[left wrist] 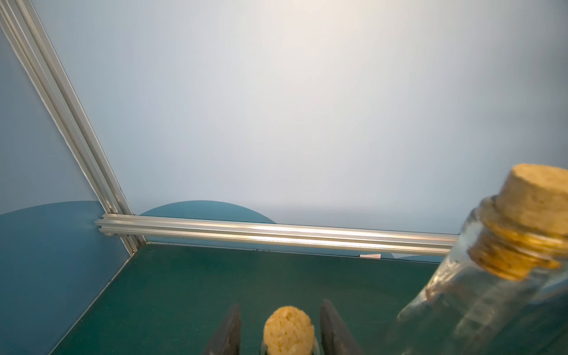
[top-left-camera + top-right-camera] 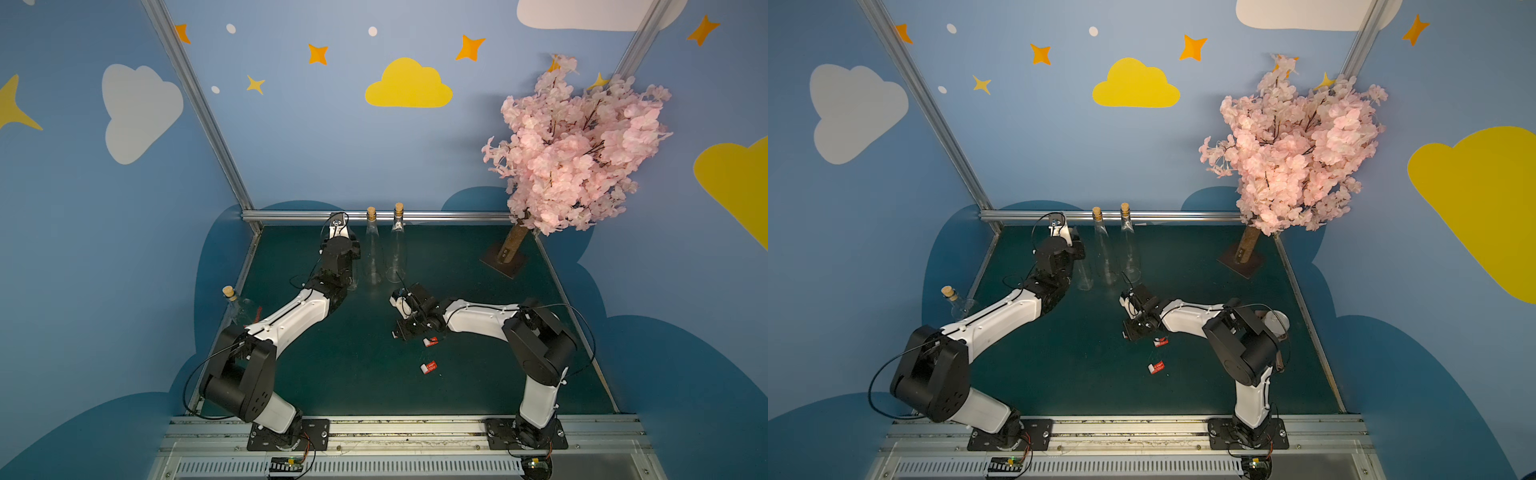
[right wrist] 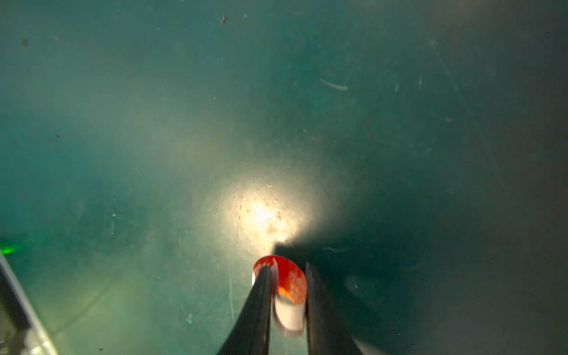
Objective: Remove the label from the bottle
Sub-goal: Place the label at the center of the board.
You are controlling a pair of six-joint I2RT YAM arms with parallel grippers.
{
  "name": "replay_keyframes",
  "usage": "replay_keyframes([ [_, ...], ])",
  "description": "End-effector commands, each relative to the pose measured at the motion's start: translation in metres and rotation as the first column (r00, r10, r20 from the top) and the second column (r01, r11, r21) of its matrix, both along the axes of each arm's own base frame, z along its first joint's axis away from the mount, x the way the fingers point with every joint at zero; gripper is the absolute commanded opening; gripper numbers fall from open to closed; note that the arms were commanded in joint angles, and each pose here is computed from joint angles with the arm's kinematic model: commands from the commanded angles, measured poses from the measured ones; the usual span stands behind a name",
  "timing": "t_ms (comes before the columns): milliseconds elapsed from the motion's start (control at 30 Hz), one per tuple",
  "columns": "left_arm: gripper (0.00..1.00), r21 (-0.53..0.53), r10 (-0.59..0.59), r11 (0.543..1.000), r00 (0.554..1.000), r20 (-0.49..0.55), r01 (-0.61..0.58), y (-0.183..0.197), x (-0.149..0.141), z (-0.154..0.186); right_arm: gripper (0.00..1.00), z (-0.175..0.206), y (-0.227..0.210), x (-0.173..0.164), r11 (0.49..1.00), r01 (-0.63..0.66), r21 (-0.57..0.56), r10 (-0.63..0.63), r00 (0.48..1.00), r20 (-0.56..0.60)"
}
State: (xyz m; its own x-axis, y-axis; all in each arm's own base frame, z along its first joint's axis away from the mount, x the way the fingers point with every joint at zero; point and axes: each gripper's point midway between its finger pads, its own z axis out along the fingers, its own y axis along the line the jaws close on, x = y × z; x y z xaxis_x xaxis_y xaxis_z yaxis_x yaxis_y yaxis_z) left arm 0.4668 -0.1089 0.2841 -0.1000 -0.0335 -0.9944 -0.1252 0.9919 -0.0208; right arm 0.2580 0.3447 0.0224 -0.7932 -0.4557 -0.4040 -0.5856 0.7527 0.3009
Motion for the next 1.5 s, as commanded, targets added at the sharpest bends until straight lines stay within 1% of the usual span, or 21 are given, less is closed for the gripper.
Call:
replay_keyframes([
  [0, 0.42, -0.043, 0.006, 0.999, 1.0, 0.03, -0.005, 0.004, -0.009, 0.011, 0.22, -0.023, -0.023, -0.001, 0.982, 0.005, -0.188, 0.002, 0.999, 0.038],
  [200, 0.42, -0.071, -0.028, 0.997, 0.999, 0.031, 0.03, 0.003, -0.022, 0.01, 0.22, -0.029, -0.026, -0.001, 0.955, 0.001, -0.297, 0.03, 0.995, 0.099],
  [300, 0.42, -0.086, -0.028, 0.996, 0.999, 0.027, 0.03, 0.005, -0.029, 0.009, 0.25, -0.033, -0.027, -0.002, 0.939, -0.004, -0.345, 0.047, 0.992, 0.117],
  [433, 0.43, -0.104, -0.037, 0.994, 0.999, 0.024, 0.039, 0.006, -0.035, 0.009, 0.28, -0.029, -0.025, -0.003, 0.935, -0.001, -0.354, 0.048, 0.991, 0.124],
  [667, 0.42, -0.124, -0.05, 0.991, 0.998, 0.023, 0.052, 0.006, -0.044, 0.01, 0.36, -0.013, -0.022, 0.0, 0.94, 0.015, -0.342, 0.044, 0.986, 0.162],
  [933, 0.42, -0.126, -0.053, 0.991, 0.999, 0.012, 0.054, 0.007, -0.05, 0.006, 0.45, 0.002, -0.016, 0.001, 0.952, 0.02, -0.304, 0.034, 0.985, 0.171],
  [1200, 0.42, -0.132, -0.062, 0.989, 0.998, -0.013, 0.06, 0.005, -0.053, -0.003, 0.47, 0.032, -0.006, 0.003, 0.973, 0.021, -0.23, 0.024, 0.982, 0.189],
  [1467, 0.41, -0.137, -0.068, 0.989, 0.995, -0.077, 0.057, 0.003, -0.057, -0.014, 0.48, 0.066, -0.002, 0.002, 0.987, 0.017, -0.161, 0.019, 0.975, 0.219],
])
